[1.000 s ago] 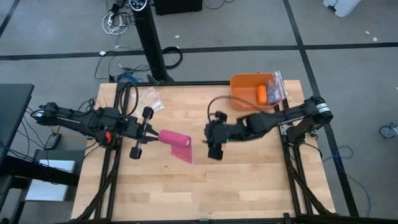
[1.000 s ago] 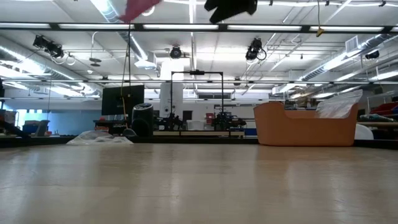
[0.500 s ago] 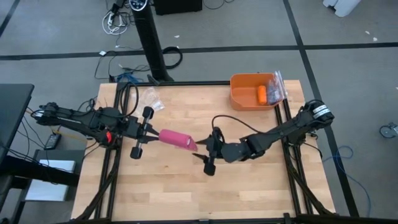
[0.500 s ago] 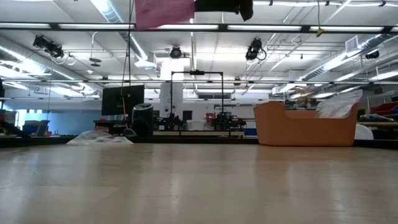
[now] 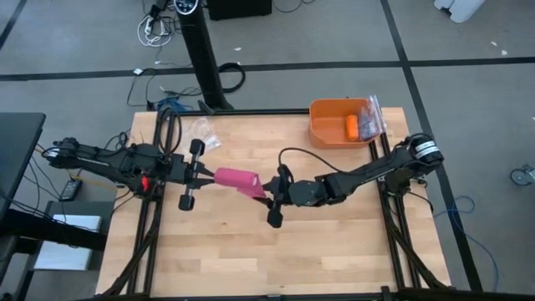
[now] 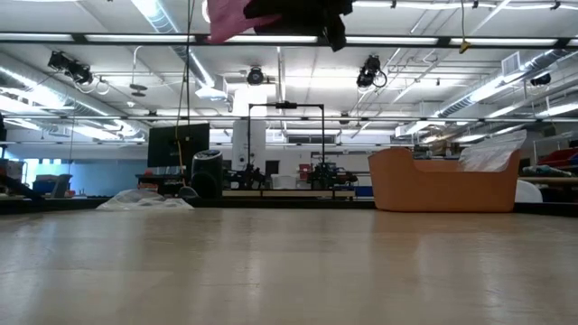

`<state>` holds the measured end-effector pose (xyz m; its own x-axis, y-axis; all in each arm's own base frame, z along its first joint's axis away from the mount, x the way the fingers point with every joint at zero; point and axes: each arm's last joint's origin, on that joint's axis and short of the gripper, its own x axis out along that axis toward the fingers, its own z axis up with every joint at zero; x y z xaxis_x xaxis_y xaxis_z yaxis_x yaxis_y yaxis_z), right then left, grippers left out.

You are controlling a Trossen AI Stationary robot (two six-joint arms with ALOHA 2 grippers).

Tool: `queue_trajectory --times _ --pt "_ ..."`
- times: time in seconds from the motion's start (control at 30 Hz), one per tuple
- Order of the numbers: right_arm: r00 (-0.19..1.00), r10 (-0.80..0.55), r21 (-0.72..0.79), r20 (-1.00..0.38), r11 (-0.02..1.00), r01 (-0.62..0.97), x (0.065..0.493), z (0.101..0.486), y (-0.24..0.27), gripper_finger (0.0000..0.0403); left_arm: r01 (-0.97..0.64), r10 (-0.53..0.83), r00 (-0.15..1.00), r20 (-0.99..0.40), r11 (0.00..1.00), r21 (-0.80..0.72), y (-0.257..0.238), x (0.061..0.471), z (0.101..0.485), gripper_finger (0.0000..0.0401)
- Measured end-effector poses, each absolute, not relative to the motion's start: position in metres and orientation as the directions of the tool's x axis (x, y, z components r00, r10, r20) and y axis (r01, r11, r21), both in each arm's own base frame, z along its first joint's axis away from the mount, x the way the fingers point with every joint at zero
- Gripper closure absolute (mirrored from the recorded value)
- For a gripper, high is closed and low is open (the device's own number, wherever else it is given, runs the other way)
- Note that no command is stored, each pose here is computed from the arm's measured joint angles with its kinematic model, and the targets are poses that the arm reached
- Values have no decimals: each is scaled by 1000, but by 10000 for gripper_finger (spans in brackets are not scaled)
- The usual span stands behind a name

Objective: Roll bandage
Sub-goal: Roll the pink bandage

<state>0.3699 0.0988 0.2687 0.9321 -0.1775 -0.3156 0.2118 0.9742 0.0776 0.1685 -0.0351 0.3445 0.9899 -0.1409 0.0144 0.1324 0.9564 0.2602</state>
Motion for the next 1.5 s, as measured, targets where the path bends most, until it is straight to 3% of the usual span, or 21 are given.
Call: queue_trajectory --times 0.1,0.17,0.43,0.73,1.2,1.5 --pt "925 -205 40 -320 972 229 370 265 103 362 104 -114 993 20 954 282 -34 168 345 388" --pt "928 -196 28 -316 976 216 369 265 108 390 78 -87 996 18 952 298 -33 168 345 388" --pt "950 -102 95 -297 986 136 358 269 140 400 -109 129 991 -27 917 384 -27 168 340 388" --pt "984 -51 110 -171 991 71 358 288 155 401 -242 323 939 -115 864 442 -23 176 312 388" --pt "980 -136 -2 -144 991 137 377 342 125 402 -180 322 916 -239 863 473 -30 198 274 388" --pt "953 -246 -55 -179 969 239 384 352 96 403 -77 222 941 -254 874 479 -55 207 265 388"
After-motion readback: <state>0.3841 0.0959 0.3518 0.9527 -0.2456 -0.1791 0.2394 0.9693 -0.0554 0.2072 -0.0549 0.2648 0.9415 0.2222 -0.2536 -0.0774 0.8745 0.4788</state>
